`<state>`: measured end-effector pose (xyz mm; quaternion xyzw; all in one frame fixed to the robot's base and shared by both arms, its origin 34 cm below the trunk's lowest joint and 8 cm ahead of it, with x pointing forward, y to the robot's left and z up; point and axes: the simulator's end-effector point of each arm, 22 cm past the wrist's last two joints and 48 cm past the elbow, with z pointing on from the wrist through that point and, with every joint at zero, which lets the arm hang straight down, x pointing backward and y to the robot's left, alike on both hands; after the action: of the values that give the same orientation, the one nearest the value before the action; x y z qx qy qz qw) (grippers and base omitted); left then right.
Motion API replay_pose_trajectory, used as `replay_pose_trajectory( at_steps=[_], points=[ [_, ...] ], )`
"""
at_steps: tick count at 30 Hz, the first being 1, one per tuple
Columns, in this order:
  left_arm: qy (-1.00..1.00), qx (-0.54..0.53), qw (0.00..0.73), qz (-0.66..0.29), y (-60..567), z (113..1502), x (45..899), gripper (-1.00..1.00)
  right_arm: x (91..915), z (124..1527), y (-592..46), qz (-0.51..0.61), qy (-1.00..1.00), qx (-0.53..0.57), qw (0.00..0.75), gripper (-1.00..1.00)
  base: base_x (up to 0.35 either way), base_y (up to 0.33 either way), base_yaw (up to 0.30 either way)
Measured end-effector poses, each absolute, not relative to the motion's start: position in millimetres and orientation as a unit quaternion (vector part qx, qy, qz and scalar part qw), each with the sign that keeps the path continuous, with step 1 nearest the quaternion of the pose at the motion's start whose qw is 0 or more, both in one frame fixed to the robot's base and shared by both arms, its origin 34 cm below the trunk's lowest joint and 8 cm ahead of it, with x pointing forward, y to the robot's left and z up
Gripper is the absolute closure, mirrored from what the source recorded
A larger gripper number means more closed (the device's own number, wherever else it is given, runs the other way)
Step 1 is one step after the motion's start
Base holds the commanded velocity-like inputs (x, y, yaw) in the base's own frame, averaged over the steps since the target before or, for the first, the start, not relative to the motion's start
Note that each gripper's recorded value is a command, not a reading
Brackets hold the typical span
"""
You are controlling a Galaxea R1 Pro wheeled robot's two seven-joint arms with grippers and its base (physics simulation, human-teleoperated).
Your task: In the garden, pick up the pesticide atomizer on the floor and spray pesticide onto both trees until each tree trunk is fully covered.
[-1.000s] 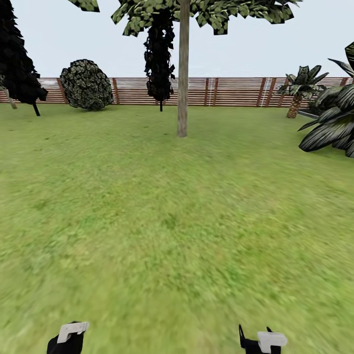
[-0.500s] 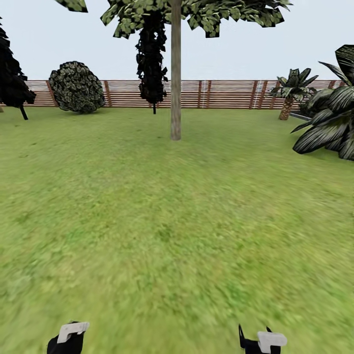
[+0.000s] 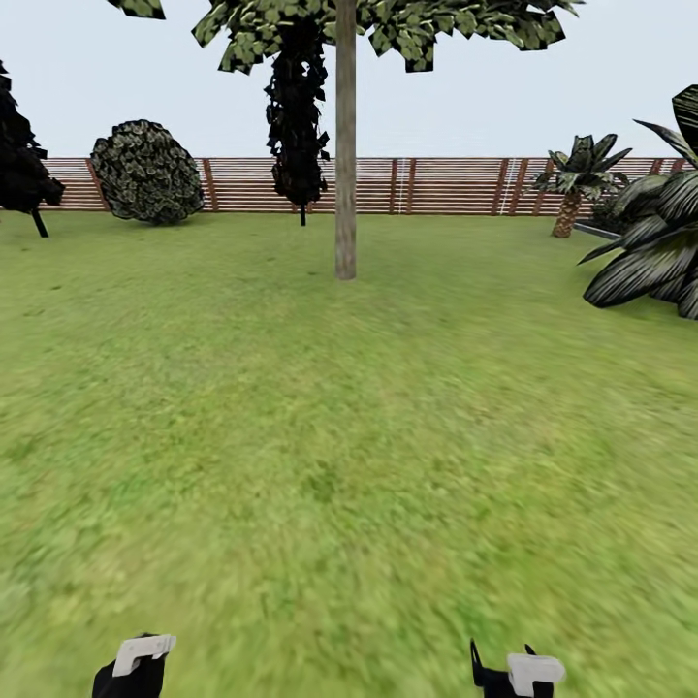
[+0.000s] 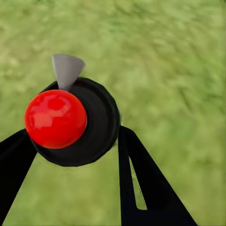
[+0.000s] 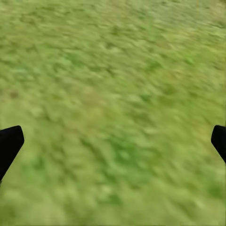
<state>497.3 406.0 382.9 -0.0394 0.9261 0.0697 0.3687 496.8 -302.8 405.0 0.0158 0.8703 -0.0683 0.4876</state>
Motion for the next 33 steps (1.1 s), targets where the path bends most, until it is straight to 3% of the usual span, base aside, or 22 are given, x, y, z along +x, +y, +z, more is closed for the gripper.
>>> replay_pose_trajectory(
  at_steps=[33],
  points=[
    [0.926, -0.040, 0.369, 0.070, 406.2, 382.8, 497.1, 1.00, 496.9, 404.9, -301.9, -0.068, 0.870, 0.016, 0.488, -1.00, 0.340, 0.000, 0.000]
  ],
)
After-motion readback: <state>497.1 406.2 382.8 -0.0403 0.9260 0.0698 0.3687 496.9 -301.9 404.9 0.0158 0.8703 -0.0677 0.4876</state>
